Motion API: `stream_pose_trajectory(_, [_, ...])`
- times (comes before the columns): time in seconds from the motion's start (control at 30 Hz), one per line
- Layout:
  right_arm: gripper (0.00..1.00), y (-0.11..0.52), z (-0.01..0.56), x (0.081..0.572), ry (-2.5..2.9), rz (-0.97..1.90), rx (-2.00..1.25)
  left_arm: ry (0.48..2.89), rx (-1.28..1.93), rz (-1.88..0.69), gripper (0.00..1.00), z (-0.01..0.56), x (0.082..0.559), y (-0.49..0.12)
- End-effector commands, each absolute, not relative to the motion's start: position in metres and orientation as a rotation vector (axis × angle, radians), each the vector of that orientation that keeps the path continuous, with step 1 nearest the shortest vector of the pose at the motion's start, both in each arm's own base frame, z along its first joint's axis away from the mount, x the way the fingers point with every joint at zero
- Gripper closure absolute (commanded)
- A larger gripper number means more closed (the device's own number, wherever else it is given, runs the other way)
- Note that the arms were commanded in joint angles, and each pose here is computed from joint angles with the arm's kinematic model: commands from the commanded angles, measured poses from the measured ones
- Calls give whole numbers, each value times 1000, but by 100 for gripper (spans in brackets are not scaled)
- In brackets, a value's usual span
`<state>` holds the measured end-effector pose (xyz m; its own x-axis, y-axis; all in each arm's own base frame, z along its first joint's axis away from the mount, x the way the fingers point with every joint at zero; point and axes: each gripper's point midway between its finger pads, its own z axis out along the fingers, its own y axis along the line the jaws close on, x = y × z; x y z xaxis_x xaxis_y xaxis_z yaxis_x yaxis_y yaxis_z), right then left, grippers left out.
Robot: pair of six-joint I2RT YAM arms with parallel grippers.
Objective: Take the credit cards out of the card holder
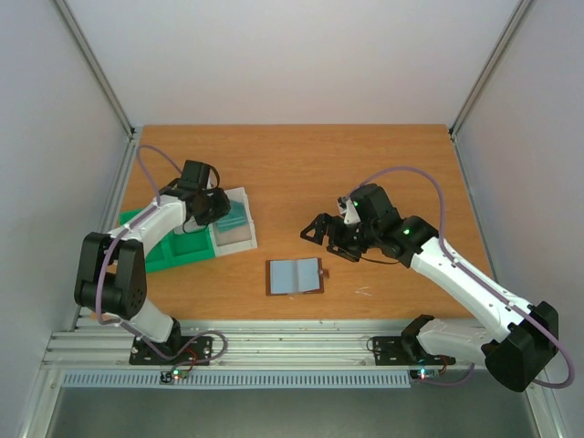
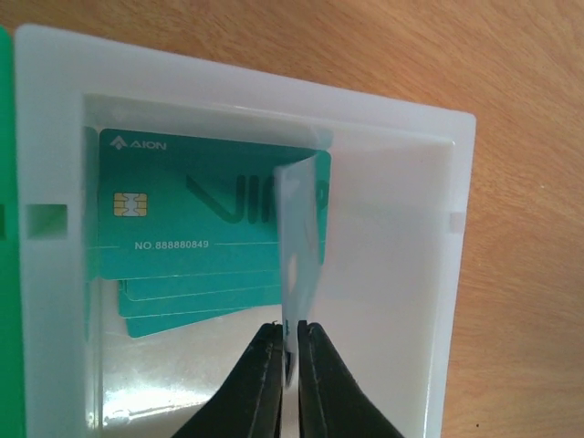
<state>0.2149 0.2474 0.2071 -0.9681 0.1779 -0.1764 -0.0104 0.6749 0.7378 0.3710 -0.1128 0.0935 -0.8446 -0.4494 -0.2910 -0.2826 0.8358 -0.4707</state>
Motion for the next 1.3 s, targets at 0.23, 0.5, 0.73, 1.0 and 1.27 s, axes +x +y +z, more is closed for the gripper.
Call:
stream_pose_trajectory(0.23, [2, 242, 218, 215, 2624, 1164, 134, 2606, -546, -533, 89, 99, 382, -106])
stream_pose_trajectory(0.5, [2, 240, 214, 214, 2630, 1154, 154, 2602, -529, -501, 84, 109, 382, -103])
stream_pose_trajectory(0.73, [1, 241, 214, 213, 2628, 1169, 156, 2577, -513, -456, 80, 124, 380, -97])
stream_pose_trajectory(1.0, [1, 237, 215, 217, 2624, 1110, 146, 2543, -395, -411, 71, 147, 374, -96])
stream_pose_trajectory(1.27, [2, 220, 232, 233, 2546, 929, 60, 2439, -262, -420, 1, 200, 346, -99])
